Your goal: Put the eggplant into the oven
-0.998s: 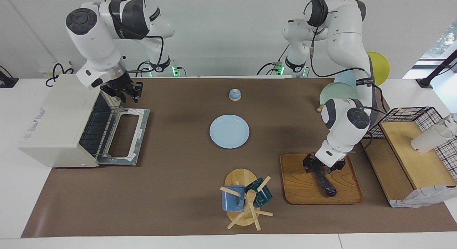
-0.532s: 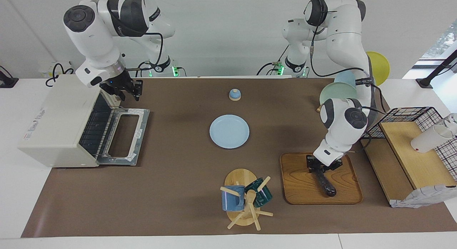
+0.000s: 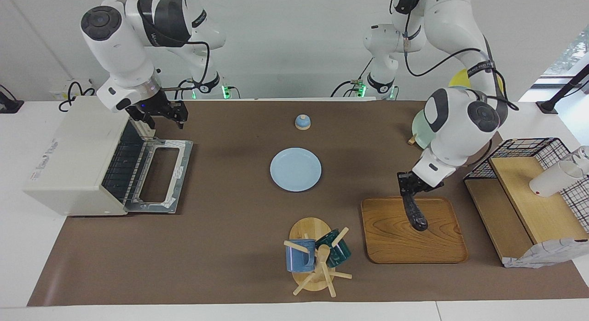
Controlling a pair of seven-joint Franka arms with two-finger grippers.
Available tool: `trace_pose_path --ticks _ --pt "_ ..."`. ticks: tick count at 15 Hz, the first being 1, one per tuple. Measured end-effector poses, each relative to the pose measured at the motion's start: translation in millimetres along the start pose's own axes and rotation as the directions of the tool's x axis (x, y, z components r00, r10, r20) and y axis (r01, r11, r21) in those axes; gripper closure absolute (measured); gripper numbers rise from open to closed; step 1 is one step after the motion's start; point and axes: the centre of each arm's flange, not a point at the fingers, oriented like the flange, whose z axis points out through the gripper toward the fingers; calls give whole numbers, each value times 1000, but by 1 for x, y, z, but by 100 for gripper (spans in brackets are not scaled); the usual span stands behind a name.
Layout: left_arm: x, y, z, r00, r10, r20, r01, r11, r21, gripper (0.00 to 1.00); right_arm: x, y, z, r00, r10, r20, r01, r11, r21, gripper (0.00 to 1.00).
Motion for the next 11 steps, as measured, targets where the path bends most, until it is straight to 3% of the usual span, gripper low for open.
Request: trace_pose_path --ticks 5,11 --pt "-63 130 1 998 -51 40 52 998 -22 75 0 0 0 1000 1 -1 -1 1000 0 14" --pt "-127 240 82 998 -45 -42 42 997 -72 75 0 0 0 1000 0 -1 0 1000 0 14"
